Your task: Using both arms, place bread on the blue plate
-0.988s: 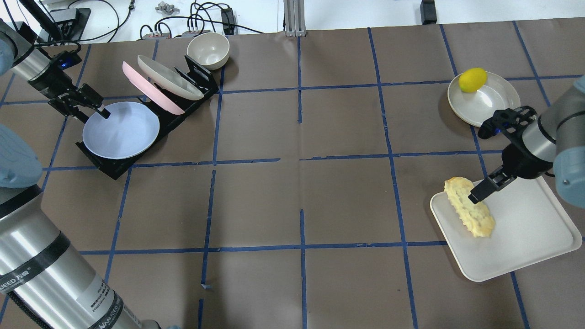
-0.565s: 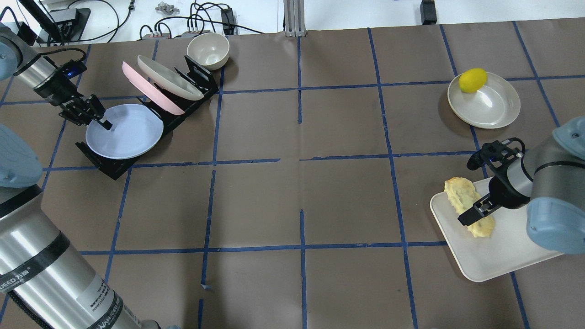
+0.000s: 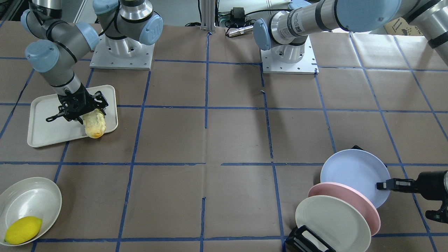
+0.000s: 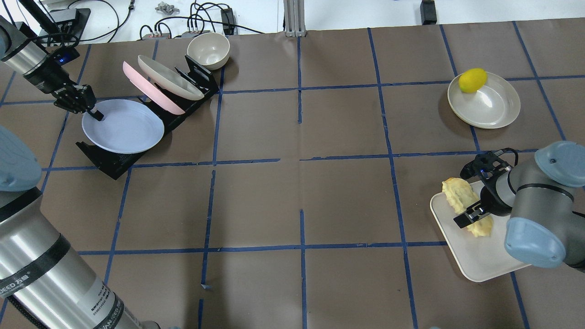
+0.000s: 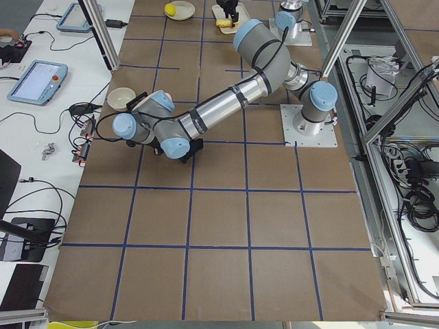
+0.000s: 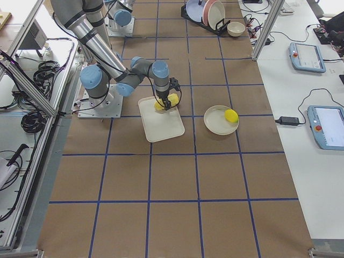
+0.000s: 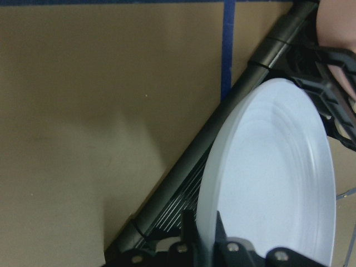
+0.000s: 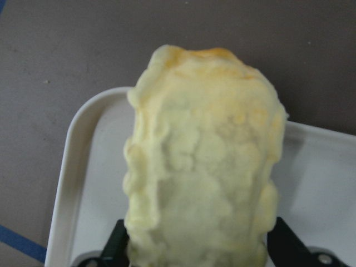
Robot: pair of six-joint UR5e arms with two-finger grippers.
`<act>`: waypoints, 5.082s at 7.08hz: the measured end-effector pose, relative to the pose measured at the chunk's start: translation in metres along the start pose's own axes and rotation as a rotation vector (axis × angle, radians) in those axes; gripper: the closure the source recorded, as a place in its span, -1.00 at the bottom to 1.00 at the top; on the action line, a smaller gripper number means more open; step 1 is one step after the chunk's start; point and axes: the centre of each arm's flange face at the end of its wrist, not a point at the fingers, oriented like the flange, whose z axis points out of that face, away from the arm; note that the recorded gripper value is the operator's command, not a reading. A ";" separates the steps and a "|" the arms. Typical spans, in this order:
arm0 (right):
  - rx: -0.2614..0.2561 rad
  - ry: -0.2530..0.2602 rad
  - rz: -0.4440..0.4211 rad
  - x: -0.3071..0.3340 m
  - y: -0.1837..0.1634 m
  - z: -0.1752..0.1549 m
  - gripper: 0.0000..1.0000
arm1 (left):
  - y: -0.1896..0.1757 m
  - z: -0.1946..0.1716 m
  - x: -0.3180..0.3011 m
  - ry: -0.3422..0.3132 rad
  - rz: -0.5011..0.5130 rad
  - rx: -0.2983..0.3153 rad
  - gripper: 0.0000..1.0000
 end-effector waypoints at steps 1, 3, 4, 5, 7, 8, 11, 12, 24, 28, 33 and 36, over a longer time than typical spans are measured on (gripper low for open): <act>-0.019 -0.009 0.037 0.002 0.000 -0.004 0.80 | 0.013 -0.012 0.016 0.006 0.000 -0.011 0.94; -0.070 -0.040 0.132 0.011 -0.012 -0.046 0.84 | 0.051 -0.025 0.079 0.006 0.020 -0.042 0.94; -0.103 -0.063 0.169 0.013 -0.024 -0.073 0.82 | 0.078 -0.021 0.124 -0.003 0.014 -0.056 0.94; -0.135 -0.079 0.178 0.012 -0.036 -0.096 0.81 | 0.106 -0.010 0.175 -0.026 -0.015 -0.056 0.94; -0.176 -0.082 0.188 -0.006 -0.063 -0.132 0.81 | 0.137 0.021 0.270 -0.100 -0.043 -0.017 0.94; -0.197 -0.071 0.201 -0.021 -0.078 -0.152 0.81 | 0.138 0.041 0.307 -0.124 -0.053 0.008 0.94; -0.241 -0.043 0.251 -0.078 -0.111 -0.194 0.79 | 0.124 0.106 0.373 -0.094 -0.049 0.076 0.94; -0.244 -0.034 0.264 -0.093 -0.116 -0.198 0.79 | 0.121 0.125 0.378 -0.080 -0.040 0.095 0.94; -0.155 0.027 0.169 -0.249 -0.260 -0.115 0.77 | 0.108 0.163 0.411 -0.124 -0.053 0.319 -0.98; -0.142 0.018 0.126 -0.313 -0.364 -0.065 0.10 | 0.160 0.040 0.424 -0.334 -0.077 0.212 -0.99; -0.133 0.026 0.131 -0.308 -0.389 -0.039 -0.89 | 0.195 -0.006 0.405 -0.418 -0.119 0.149 -0.99; -0.118 0.020 0.206 -0.256 -0.386 -0.070 -0.86 | 0.195 -0.008 0.405 -0.421 -0.117 0.154 -0.99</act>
